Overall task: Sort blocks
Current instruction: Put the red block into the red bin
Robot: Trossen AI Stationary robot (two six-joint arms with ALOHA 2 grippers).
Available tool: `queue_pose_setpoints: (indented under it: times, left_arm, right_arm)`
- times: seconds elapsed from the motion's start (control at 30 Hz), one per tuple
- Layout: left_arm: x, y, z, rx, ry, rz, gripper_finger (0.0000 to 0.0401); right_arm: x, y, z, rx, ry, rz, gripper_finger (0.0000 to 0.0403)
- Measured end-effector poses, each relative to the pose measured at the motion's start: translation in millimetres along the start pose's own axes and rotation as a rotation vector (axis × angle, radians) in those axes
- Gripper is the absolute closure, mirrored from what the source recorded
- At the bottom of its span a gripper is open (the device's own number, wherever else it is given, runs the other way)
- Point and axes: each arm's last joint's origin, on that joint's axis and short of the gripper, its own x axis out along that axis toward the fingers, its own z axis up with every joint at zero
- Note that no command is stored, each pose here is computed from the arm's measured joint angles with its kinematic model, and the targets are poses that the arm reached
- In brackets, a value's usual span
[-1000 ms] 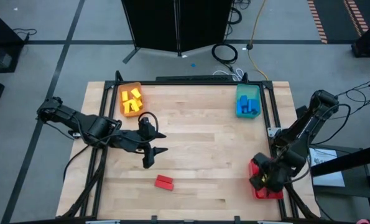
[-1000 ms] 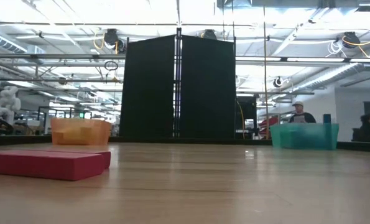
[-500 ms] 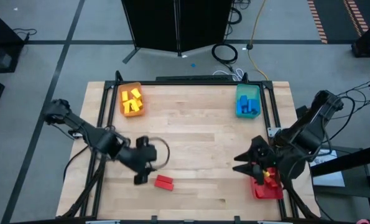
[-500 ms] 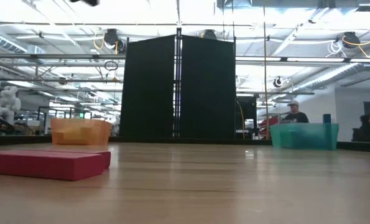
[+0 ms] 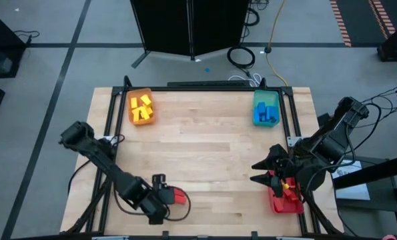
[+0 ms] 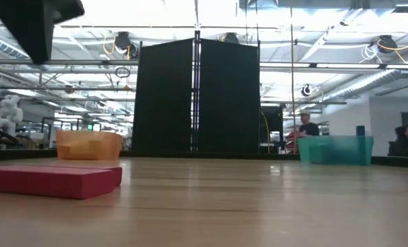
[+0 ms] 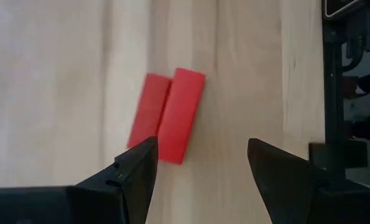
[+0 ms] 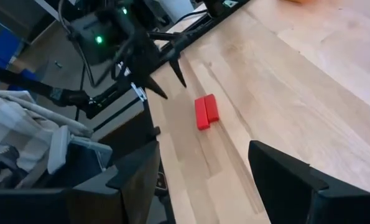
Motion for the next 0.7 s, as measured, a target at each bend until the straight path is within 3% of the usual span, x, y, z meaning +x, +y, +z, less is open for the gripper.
queue_pose_setpoints:
  times: [0.37,0.7]
  left_arm:
    - [57,-11,-3,0.128,0.059,0.048,0.0157]
    - [89,2,4,0.172,0.101,0.067,0.0157]
  right_arm:
    - [0,0,0,-0.042,0.004,0.003,0.0169]
    - [0,0,0,-0.052,0.004,0.004,0.0169]
